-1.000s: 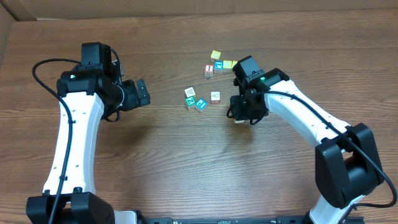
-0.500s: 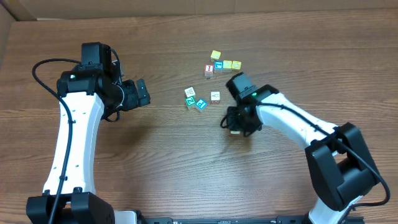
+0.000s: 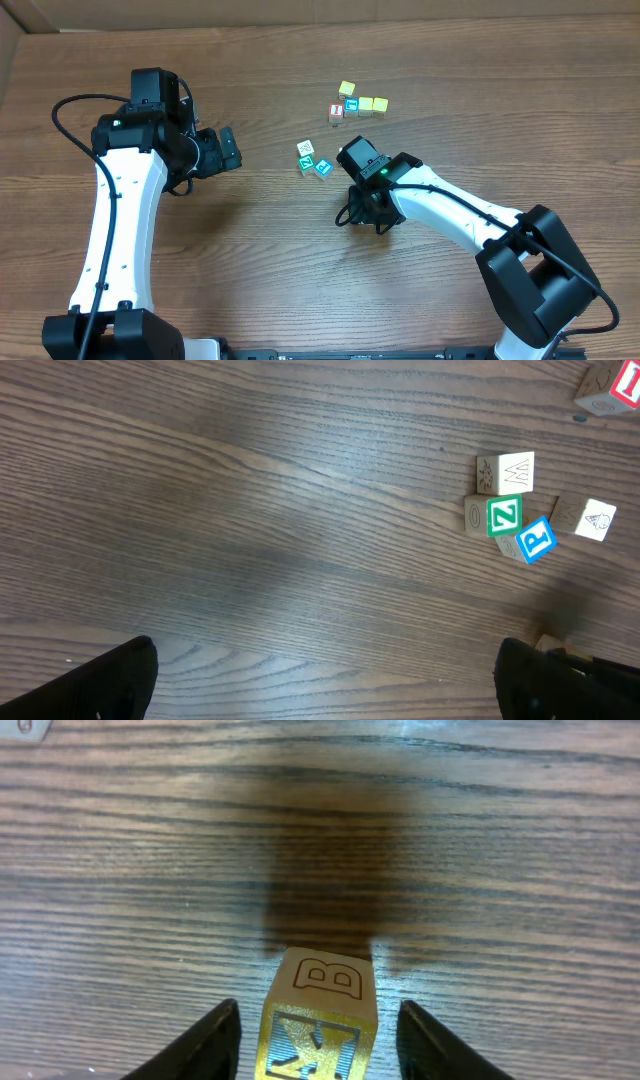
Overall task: Flip 5 blocks
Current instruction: 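Lower the right gripper and grasp the yellow K block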
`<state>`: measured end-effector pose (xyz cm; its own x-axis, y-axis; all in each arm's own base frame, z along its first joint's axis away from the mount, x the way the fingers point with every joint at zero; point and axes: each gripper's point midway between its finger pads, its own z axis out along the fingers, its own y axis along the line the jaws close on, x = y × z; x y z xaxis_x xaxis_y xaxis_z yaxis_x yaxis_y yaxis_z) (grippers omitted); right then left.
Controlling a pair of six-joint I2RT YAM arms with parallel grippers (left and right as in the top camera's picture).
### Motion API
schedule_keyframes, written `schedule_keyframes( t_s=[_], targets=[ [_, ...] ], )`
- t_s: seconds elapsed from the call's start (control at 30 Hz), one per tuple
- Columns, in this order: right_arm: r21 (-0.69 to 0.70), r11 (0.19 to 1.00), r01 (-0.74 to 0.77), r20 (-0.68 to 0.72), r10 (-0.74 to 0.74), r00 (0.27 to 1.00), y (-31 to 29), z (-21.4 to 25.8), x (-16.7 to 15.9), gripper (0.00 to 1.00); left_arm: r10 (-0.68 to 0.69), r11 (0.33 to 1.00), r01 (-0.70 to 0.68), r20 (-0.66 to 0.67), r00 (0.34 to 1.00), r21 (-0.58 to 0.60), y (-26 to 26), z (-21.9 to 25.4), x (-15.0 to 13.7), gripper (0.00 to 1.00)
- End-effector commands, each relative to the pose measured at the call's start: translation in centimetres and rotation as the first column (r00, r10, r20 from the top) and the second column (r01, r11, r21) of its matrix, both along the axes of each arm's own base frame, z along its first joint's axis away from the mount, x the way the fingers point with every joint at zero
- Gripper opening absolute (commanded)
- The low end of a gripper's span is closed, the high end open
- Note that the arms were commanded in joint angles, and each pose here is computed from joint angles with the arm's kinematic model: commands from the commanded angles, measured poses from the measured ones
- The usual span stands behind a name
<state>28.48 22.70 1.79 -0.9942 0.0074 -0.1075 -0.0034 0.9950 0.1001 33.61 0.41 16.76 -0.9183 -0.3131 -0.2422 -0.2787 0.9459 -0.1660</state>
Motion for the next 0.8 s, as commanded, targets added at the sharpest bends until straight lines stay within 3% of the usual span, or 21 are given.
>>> schedule_keyframes(
  t_s=[0.0,0.1,0.23,0.53,0.6,0.63,0.7,0.77],
  targets=[
    [-0.001,1.0,0.013,0.024,-0.013,1.0,-0.16,0.41,0.28,0.54,0.007,1.0,-0.008,0.014,1.0,0.004,-0.06,0.38,0.61,1.0],
    [0.007,1.0,0.013,0.034,-0.013,0.999,0.03,0.47,0.52,0.52,0.007,1.0,-0.007,0.013,1.0,0.004,-0.07,0.38,0.6,1.0],
    [0.013,1.0,0.013,0.04,-0.013,0.999,0.16,0.5,0.68,0.38,0.007,1.0,-0.007,0.013,1.0,0.004,-0.07,0.38,0.6,1.0],
    [0.0,1.0,0.015,0.044,-0.015,0.999,-0.09,0.48,0.73,0.3,0.007,1.0,-0.008,0.014,1.0,0.004,-0.06,0.38,0.61,1.0],
    [0.001,1.0,0.015,0.043,-0.015,0.999,-0.08,0.48,0.72,0.31,0.007,1.0,-0.007,0.013,1.0,0.004,-0.07,0.38,0.6,1.0],
    [0.001,1.0,0.015,0.043,-0.015,0.999,-0.08,0.48,0.72,0.41,0.007,1.0,-0.008,0.014,1.0,0.004,-0.06,0.38,0.61,1.0],
    [0.002,1.0,0.011,0.046,-0.011,0.999,-0.04,0.52,0.78,0.5,0.007,1.0,-0.008,0.014,1.0,0.004,-0.06,0.38,0.61,1.0],
    [0.008,1.0,-0.001,0.058,0.001,0.998,0.2,0.83,1.15,0.54,0.007,1.0,-0.008,0.014,1.0,0.004,-0.06,0.38,0.61,1.0]
  ],
)
